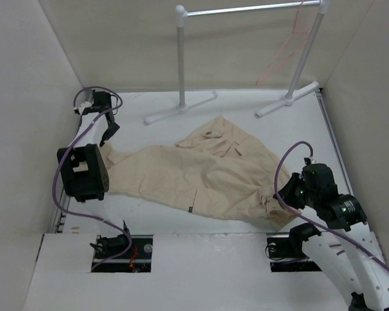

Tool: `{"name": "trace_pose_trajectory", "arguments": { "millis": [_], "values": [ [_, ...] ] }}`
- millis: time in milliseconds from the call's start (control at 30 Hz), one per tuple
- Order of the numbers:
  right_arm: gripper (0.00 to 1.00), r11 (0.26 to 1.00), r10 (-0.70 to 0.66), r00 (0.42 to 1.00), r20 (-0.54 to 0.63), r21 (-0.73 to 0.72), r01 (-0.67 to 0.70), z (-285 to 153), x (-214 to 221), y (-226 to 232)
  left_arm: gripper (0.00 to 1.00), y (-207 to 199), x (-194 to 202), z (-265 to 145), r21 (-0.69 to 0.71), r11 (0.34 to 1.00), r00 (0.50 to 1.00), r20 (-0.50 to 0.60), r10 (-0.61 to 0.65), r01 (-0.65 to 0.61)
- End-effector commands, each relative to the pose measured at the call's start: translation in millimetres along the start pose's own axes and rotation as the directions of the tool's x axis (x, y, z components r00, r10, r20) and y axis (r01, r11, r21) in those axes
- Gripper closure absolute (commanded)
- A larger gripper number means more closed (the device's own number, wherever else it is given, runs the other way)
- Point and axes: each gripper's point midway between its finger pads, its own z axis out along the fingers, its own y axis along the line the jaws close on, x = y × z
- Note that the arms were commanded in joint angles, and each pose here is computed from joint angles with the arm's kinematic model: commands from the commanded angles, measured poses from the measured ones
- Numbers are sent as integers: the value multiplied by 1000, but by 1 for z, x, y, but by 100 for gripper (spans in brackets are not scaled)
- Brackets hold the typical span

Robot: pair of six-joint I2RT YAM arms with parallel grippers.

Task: Place the trousers on the hanger
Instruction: Flatten out the trousers at the center of the board.

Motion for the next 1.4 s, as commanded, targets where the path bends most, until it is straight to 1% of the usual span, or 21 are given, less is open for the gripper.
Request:
{"name": "trace_pose_trajectory", "arguments": {
  "millis": [0, 133, 233, 333, 433, 500, 600, 667, 767, 833, 867, 900, 967, 1033, 1067, 1133, 1200, 1233, 1267, 1300, 1367],
  "values": [
    [99, 996, -14, 998, 54, -90, 19, -4, -14, 22, 48, -1, -12, 15, -73, 988, 991, 0, 136, -136],
    [98, 991, 23, 999, 34, -132, -18, 1, -9, 28, 48, -11, -6, 44, -106, 976, 981, -44, 187, -191],
    [98, 991, 37, 999, 25, -133, -33, 4, -6, 27, 54, -2, 0, 61, -161, 965, 978, -69, 199, -208],
    [98, 993, 39, 999, 38, -116, -34, 6, -8, 22, 70, 10, 4, 74, -210, 950, 972, -89, 216, -230],
    [98, 994, 46, 998, 45, -98, -42, 8, -11, 19, 92, 31, 0, 83, -282, 930, 972, -93, 216, -234],
    [98, 997, 49, 997, 57, -64, -45, 7, -15, 13, 98, 46, -15, 78, -334, 921, 979, -49, 198, -203],
    [100, 997, 71, 995, 76, 14, -73, 3, -18, -3, 99, 62, -52, 57, -379, 920, 988, 68, 140, -104],
    [100, 993, 93, 993, 68, 62, -97, -5, -15, -12, 95, 70, -76, 41, -383, 923, 986, 140, 91, -30],
    [100, 988, 95, 995, 31, 122, -98, -16, -3, -25, 75, 70, -94, 24, -358, 934, 981, 183, 62, 8],
    [100, 985, 81, 996, 35, 147, -85, -25, -1, -30, 65, 66, -93, 11, -333, 943, 980, 189, 63, 4],
    [96, 986, 73, 997, 39, 151, -78, -28, -3, -30, 63, 59, -89, 5, -311, 950, 978, 195, 71, -7],
    [90, 986, 65, 997, 48, 150, -72, -31, -7, -28, 61, 49, -81, -4, -282, 959, 976, 199, 88, -29],
    [71, 988, 37, 994, 106, 148, -52, -39, -25, -22, 56, 22, -59, -23, -197, 977, 971, 206, 123, -82],
    [52, 987, 9, 979, 202, 153, -40, -47, -53, -15, 53, -17, -23, -43, -76, 982, 967, 176, 185, -174],
    [47, 988, 6, 970, 242, 149, -44, -51, -64, -11, 52, -40, 0, -55, -4, 974, 963, 153, 223, -225],
    [40, 991, -6, 954, 301, 132, -35, -56, -85, 0, 52, -92, 54, -85, 171, 930, 945, 103, 312, -326],
    [37, 996, -25, 953, 302, 93, -4, -54, -89, 12, 52, -151, 112, -128, 360, 833, 904, 85, 419, -420],
    [37, 997, -32, 954, 300, 83, 7, -52, -88, 14, 51, -169, 130, -144, 417, 794, 888, 86, 451, -443],
    [42, 997, -41, 953, 300, 73, 20, -48, -87, 16, 50, -191, 151, -162, 484, 735, 864, 98, 494, -475],
    [53, 997, -48, 954, 296, 70, 28, -43, -85, 15, 50, -209, 168, -177, 540, 676, 839, 113, 532, -501],
    [87, 997, -48, 957, 287, 66, 30, -34, -83, 15, 47, -240, 198, -200, 635, 564, 798, 141, 587, -527]
  ]
}}
